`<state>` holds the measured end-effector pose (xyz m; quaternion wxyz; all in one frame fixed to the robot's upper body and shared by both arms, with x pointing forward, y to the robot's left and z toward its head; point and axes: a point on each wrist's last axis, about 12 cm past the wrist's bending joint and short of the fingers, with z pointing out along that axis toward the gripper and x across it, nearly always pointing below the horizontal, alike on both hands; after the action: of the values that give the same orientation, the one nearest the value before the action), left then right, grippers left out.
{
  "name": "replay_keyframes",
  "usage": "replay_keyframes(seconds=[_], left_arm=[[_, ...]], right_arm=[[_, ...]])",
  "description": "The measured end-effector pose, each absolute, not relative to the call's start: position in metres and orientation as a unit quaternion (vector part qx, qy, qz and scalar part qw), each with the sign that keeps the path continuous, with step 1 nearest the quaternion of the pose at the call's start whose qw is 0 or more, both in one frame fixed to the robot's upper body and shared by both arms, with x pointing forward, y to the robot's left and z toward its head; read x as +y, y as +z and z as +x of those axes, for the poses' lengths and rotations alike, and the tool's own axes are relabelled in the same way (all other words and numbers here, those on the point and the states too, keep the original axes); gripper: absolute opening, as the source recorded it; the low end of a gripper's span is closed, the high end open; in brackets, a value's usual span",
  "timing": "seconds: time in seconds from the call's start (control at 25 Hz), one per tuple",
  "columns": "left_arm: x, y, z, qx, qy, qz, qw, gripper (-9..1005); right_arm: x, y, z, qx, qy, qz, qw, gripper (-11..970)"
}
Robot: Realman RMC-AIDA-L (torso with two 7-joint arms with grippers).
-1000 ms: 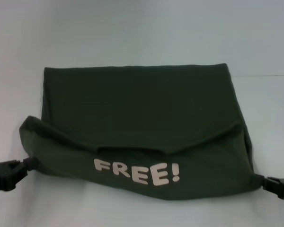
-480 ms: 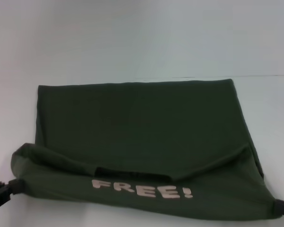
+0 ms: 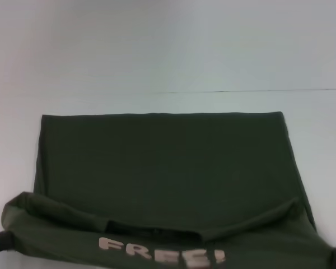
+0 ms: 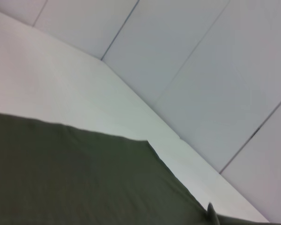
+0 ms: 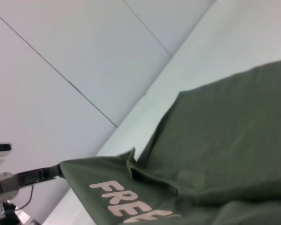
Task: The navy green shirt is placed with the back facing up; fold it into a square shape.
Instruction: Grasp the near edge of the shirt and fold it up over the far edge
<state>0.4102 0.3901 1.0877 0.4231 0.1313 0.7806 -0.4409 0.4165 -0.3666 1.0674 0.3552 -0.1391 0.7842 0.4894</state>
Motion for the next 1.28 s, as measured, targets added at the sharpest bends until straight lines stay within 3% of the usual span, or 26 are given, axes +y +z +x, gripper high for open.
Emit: replay_keyframes(seconds=[0.2, 0.44, 0.76, 1.28], left_arm=[[0.393, 1.095, 0.424, 0.775, -0.432, 0.133, 0.441, -1], [0.391, 1.106, 0.469, 0.779, -0.4, 0.131, 0.465, -2], [0.375, 1.118, 0.536, 0.797, -0.35, 0.152, 0.468, -1], [0.358, 1.134, 0.597, 0.812, -0.267, 0.151, 0.497, -2]], right_arm=[[-0.375, 1.077, 0.43, 0.781, 0.473, -0.129, 0.386, 10], [-0.375, 1.085, 0.463, 0.78, 0.451, -0.124, 0.416, 10], [-0.356, 1.085, 0.52, 0.792, 0.419, -0.119, 0.427, 11], [-0.325, 1.091, 0.585, 0.811, 0.366, -0.092, 0.447, 11]])
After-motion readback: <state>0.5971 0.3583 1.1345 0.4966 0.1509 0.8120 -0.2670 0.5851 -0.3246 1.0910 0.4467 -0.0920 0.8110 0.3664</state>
